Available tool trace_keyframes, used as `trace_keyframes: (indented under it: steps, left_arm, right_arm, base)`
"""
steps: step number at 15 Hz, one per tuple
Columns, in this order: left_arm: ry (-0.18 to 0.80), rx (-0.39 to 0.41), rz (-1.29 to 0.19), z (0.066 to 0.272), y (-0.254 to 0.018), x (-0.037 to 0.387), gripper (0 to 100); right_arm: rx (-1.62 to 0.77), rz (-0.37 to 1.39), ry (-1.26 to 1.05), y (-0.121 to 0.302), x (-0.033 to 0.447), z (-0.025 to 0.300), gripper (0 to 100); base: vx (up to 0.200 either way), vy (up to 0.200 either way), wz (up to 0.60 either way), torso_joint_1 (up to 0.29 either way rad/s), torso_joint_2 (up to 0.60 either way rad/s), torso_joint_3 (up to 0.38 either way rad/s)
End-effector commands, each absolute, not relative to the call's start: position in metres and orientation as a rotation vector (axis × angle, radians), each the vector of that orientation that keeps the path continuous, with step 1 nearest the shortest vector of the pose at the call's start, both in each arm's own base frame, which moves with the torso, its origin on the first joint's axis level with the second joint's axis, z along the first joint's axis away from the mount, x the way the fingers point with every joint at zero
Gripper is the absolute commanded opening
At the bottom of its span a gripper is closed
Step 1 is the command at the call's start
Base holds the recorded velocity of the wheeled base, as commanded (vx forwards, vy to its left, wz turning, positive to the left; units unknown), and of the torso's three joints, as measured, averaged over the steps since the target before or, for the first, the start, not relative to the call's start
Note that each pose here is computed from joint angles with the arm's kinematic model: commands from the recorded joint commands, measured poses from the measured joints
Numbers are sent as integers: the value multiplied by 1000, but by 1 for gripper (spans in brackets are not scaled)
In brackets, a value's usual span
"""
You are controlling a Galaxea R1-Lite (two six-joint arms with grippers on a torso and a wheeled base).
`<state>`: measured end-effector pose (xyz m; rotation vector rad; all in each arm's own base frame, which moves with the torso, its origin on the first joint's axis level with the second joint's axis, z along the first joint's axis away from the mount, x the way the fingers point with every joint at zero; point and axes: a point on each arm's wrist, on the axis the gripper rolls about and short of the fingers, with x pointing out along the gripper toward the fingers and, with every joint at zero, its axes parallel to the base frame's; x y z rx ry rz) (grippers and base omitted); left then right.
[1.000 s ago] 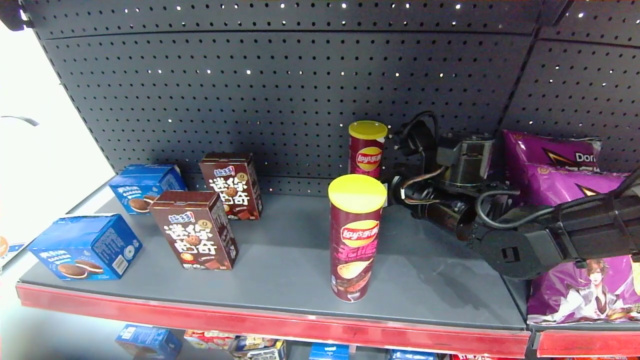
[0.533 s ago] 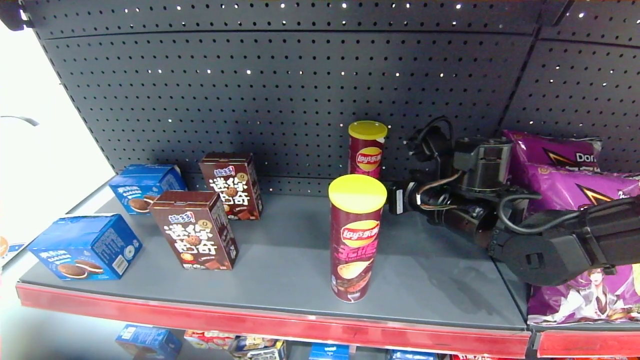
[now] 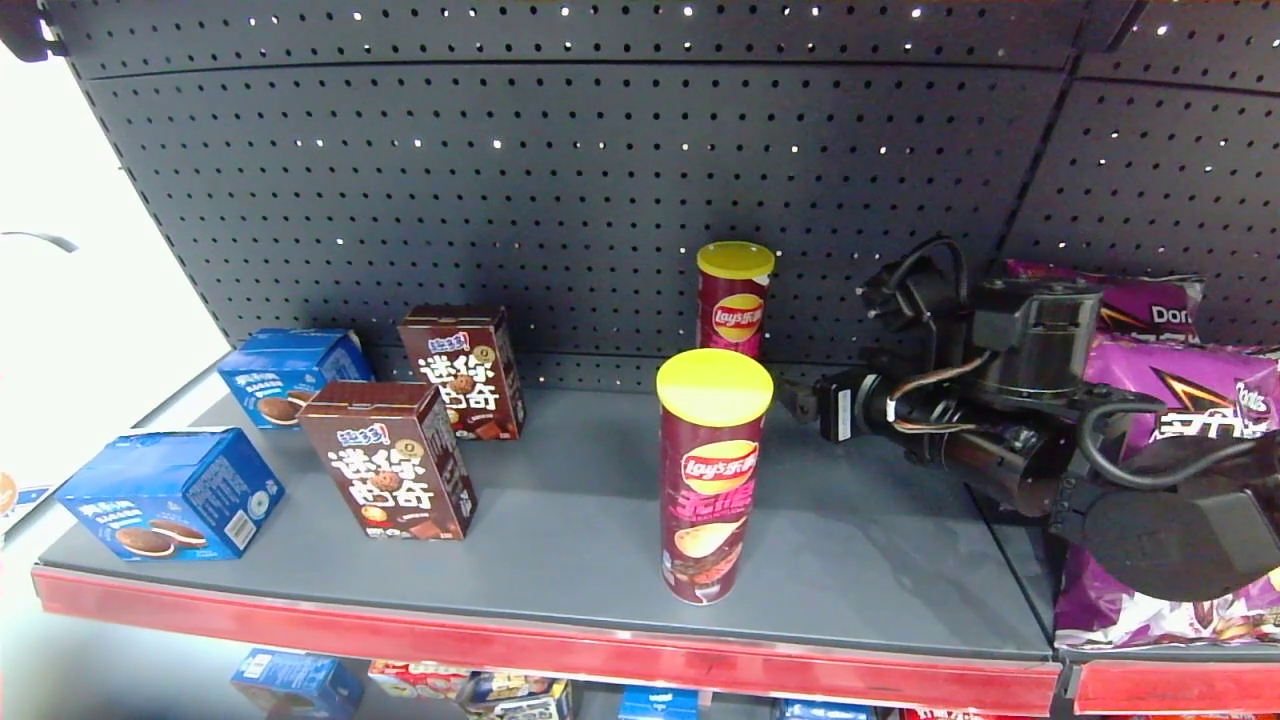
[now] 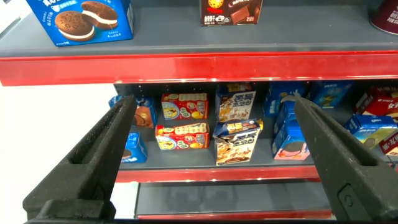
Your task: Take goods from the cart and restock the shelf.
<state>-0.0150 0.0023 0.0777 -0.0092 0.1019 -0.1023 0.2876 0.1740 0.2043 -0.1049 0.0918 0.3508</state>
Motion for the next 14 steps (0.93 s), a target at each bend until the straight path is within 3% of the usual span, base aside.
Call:
trace_keyframes:
  steps: [1, 4, 14]
  left_arm:
    - [103, -9, -102, 78, 2, -15, 100]
    - [103, -9, -102, 78, 2, -15, 100]
    - [103, -9, -102, 78, 2, -15, 100]
  right_arm:
    - [-94, 333, 59, 168, 281, 216, 100]
    - [-84, 323, 27, 162, 275, 228, 100]
    - [-101, 181, -53, 63, 157, 259, 100]
  base:
    - [0, 0, 0, 0, 0, 0]
    - [0, 0, 0, 0, 0, 0]
    - [0, 0, 0, 0, 0, 0]
